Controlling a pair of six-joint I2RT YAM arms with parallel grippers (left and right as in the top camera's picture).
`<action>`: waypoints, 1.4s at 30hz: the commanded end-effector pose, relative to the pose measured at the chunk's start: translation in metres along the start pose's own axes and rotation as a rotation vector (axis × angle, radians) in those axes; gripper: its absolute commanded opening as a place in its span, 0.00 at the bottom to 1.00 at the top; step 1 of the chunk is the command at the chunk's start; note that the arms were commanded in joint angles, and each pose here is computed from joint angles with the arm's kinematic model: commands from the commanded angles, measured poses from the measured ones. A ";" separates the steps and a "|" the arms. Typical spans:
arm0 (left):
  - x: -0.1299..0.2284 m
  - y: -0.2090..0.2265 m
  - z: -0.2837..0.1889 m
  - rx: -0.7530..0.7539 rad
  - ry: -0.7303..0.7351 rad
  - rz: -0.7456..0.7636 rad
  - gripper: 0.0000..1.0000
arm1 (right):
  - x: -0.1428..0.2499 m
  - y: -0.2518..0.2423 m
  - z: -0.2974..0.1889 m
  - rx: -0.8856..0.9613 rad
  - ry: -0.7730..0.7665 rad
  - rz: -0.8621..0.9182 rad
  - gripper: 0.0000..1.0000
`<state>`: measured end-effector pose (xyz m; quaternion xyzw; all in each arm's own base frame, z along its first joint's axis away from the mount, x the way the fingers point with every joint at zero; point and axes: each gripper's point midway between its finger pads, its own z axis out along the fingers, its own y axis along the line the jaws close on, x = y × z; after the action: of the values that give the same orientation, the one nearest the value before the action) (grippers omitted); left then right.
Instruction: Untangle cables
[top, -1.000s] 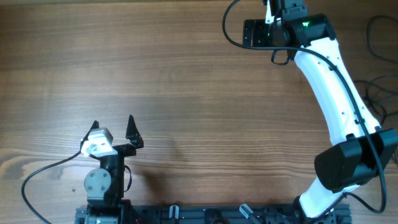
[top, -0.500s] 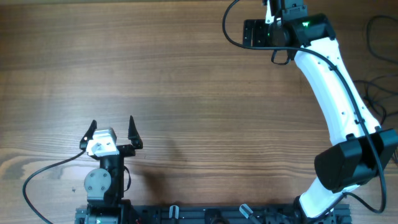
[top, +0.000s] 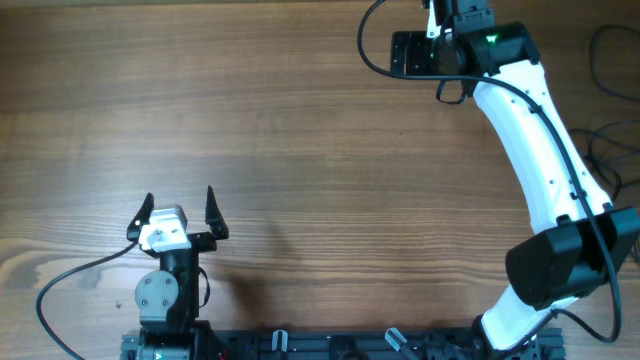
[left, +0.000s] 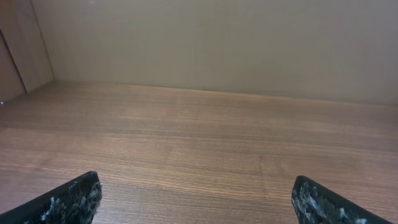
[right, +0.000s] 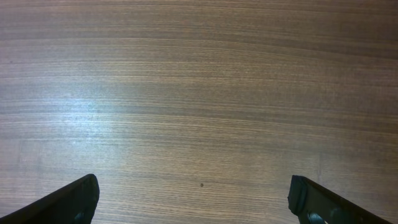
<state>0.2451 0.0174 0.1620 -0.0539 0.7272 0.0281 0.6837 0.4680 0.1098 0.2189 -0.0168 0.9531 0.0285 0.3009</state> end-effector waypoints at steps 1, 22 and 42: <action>0.002 0.002 0.000 -0.009 -0.003 0.022 1.00 | 0.005 0.004 0.010 -0.010 0.023 -0.018 1.00; 0.001 0.002 0.000 -0.009 -0.008 0.021 1.00 | 0.005 0.004 0.010 -0.010 0.023 -0.018 1.00; 0.001 0.002 0.000 -0.009 -0.008 0.021 1.00 | -0.020 -0.001 -0.007 0.016 -0.087 -0.003 1.00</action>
<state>0.2451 0.0174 0.1621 -0.0540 0.7270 0.0281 0.6840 0.4744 0.1107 0.2236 -0.0153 0.9480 0.0301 0.3163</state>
